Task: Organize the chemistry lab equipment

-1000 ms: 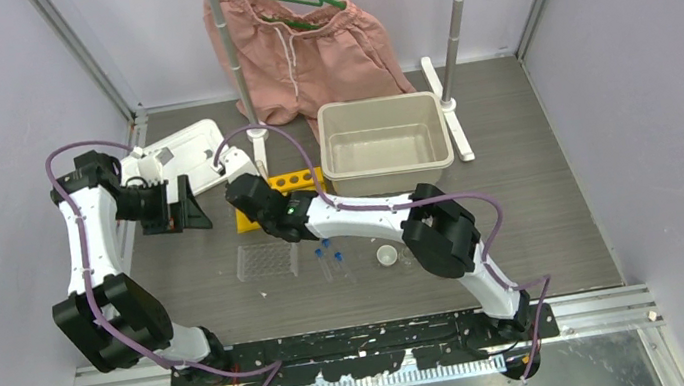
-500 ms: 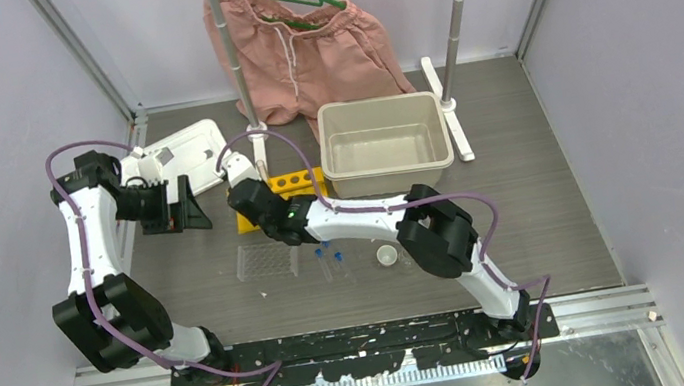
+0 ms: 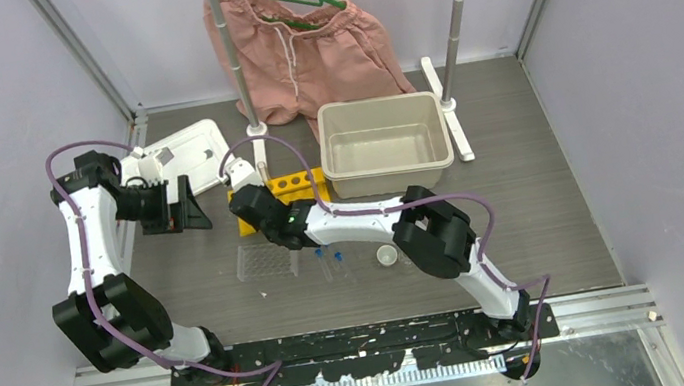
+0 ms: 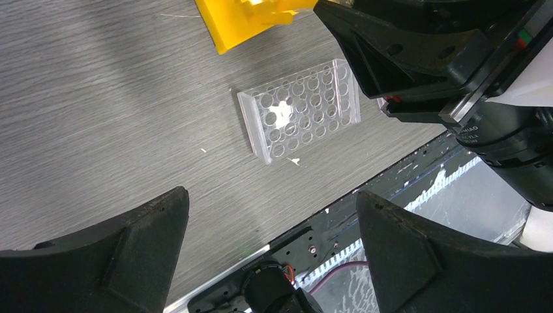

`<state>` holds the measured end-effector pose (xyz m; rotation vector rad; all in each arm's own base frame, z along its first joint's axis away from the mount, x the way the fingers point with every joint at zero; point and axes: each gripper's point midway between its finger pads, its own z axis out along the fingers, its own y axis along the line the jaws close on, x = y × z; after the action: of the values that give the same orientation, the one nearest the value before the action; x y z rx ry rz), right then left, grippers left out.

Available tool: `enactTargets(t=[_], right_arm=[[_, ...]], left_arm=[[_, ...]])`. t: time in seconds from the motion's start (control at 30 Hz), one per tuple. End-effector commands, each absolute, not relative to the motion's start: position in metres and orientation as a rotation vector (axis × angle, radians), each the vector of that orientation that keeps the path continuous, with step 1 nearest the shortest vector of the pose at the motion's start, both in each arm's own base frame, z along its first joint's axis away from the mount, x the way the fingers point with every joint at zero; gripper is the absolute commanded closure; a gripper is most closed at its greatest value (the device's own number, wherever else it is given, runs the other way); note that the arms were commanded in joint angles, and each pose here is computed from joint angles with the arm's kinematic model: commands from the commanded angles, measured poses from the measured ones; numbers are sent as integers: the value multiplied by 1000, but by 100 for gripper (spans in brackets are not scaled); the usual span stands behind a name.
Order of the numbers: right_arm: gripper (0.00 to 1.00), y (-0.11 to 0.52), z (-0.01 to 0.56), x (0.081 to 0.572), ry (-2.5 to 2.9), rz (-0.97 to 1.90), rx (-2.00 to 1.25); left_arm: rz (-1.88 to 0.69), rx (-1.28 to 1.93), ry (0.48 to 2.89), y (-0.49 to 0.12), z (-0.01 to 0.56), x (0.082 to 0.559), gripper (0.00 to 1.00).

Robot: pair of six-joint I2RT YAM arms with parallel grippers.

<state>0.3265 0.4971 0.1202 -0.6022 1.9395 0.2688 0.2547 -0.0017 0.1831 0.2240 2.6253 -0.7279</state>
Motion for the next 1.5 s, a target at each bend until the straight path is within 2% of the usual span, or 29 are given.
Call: enactTargets(t=[0.0, 0.1, 0.3, 0.43, 0.53, 0.73, 0.87, 1.13, 1.47], right_arm=[[68, 503, 135, 327, 1913, 315, -536], [64, 503, 144, 325, 1912, 329, -529], [62, 497, 179, 316, 1918, 405, -468], [63, 478, 200, 300, 1956, 445, -414], [68, 456, 202, 283, 2027, 453, -414], [72, 402, 169, 255, 2212, 387, -401], [75, 376, 136, 253, 2333, 359, -363], [82, 364, 96, 263, 2424, 309, -361], [83, 361, 62, 275, 2469, 302, -330]], left_arm=[[-714, 250, 2579, -1, 198, 256, 0], [-720, 244, 2577, -2, 199, 257, 0], [-725, 244, 2566, -3, 202, 258, 0], [-723, 244, 2565, -3, 204, 258, 0], [-719, 248, 2564, -3, 205, 257, 0], [-685, 282, 2585, 0, 206, 250, 0], [-672, 298, 2602, 2, 208, 246, 0], [-668, 346, 2628, 2, 216, 236, 0], [-664, 319, 2605, 0, 218, 237, 0]])
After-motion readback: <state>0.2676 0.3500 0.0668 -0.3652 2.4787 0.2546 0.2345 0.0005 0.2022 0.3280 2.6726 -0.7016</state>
